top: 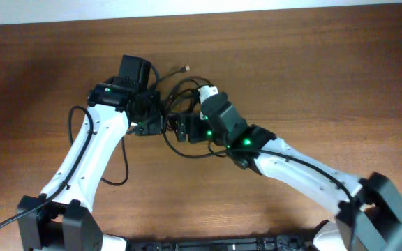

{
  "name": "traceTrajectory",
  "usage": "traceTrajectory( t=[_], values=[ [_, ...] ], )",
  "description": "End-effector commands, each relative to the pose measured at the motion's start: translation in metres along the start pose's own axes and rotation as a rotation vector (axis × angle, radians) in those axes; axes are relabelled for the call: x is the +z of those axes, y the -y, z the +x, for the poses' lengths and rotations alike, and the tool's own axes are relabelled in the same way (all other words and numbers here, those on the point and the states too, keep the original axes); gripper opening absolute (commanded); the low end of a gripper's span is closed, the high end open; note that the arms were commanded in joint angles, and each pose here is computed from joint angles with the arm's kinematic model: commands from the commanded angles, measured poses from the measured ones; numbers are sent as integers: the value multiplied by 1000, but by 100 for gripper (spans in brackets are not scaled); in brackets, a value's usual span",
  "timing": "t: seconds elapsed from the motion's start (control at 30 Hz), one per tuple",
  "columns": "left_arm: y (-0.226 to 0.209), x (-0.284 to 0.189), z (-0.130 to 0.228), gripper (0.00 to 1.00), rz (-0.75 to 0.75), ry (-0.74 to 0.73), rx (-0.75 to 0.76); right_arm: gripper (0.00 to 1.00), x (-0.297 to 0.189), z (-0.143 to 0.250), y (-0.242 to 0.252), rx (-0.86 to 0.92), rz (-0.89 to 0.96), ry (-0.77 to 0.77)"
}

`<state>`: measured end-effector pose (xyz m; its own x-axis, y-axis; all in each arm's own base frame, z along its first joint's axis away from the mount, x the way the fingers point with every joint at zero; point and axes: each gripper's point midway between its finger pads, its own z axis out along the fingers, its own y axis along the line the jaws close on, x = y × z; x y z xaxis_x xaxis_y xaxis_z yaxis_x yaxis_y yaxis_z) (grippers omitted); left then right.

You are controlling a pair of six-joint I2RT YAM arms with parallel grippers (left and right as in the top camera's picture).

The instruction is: Untangle cables

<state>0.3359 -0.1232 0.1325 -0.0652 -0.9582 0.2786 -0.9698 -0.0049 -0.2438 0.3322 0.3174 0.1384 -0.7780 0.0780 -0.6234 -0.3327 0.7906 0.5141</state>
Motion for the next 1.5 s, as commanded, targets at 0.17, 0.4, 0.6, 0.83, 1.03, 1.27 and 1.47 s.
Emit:
traceTrajectory(
  t=[0.17,0.4,0.6,0.83,1.03,1.27,1.47],
  values=[
    [7,-12,12,0,36,-73,136,4,7,-17,66,73,205,53],
    [34,-29,-40,0,154,-50,684,4,-116,-28,245,384,576,-25],
    [36,-29,-43,32,169,-1,1178,87,-161,-28,304,492,674,14],
    [26,-18,-6,98,137,-11,1291,89,-121,-20,226,313,252,-142],
    [-30,19,-12,99,-105,120,867,89,-116,-22,223,285,256,-136],
    [-66,38,-12,99,-179,48,595,98,-116,-21,223,287,257,-140],
    [-68,40,-6,99,-174,25,489,98,-116,-23,223,283,256,-134]
  ],
)
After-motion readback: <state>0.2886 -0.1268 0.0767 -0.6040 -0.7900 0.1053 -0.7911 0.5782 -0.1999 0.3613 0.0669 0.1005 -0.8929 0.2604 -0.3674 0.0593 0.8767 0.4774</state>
